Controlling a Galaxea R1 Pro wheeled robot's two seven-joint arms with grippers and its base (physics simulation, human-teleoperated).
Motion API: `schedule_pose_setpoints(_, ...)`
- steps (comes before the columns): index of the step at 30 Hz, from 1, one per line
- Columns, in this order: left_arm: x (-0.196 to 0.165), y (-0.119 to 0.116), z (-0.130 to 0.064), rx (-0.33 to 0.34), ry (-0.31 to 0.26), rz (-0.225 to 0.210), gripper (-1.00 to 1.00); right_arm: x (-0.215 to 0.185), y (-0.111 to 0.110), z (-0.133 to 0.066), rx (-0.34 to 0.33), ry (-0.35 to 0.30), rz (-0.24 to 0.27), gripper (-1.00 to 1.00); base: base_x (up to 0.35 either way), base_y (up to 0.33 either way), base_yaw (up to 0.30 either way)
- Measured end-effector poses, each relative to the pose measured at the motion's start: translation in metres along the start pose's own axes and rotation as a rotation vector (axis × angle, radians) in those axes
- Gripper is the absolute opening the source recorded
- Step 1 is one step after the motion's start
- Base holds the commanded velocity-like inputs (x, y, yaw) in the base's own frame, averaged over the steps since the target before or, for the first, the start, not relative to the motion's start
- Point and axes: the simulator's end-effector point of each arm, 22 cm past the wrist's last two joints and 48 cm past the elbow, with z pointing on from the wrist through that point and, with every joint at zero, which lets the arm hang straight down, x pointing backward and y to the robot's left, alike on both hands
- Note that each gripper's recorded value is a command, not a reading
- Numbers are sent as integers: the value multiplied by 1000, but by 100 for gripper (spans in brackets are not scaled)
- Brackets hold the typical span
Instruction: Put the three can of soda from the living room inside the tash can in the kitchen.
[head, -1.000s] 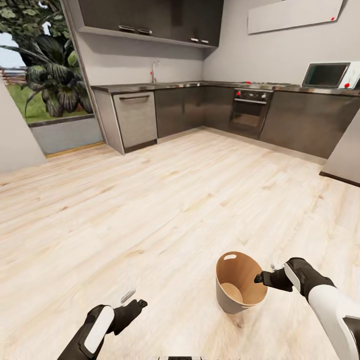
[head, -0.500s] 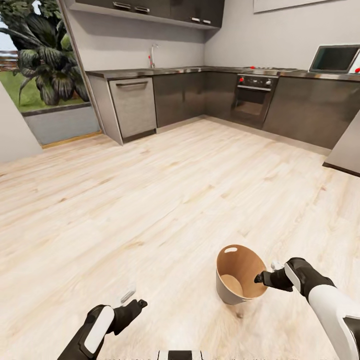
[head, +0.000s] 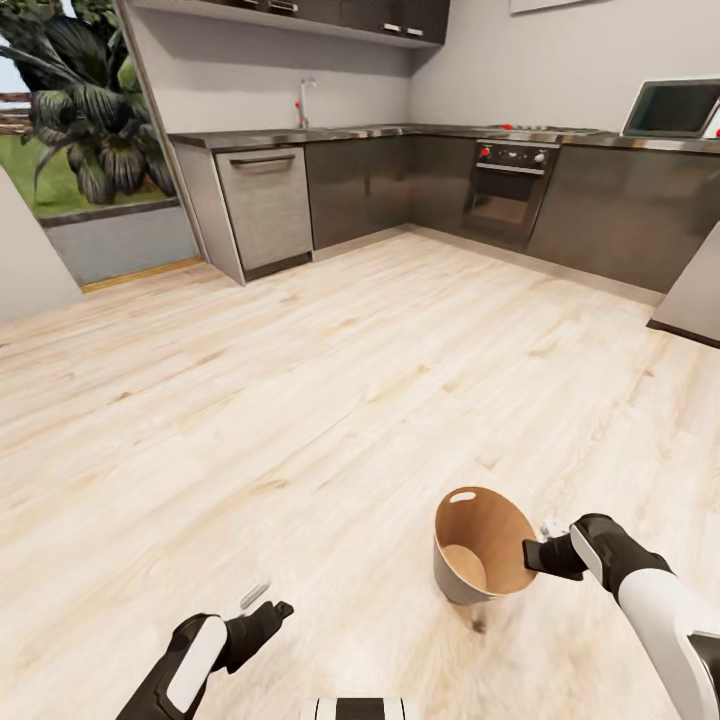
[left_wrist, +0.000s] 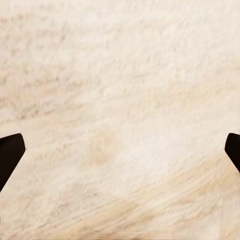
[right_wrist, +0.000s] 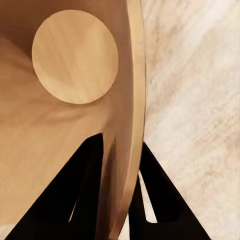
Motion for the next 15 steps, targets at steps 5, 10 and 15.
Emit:
schedule_pose_setpoints(5,-3,-7,-6,10,-13,13,100,-12,2,-13,0,-36,-21,-100,0,0,0)
schedule_pose_setpoints(10,-11,-9,-13,15,-32,22,100,-25,11,-26,-30,-76,-34,-100,0,0,0)
schedule_pose_setpoints(15,-18,-12,-21,22,-51,28,100,-35,19,-40,-51,-109,-44,-100,0,0,0)
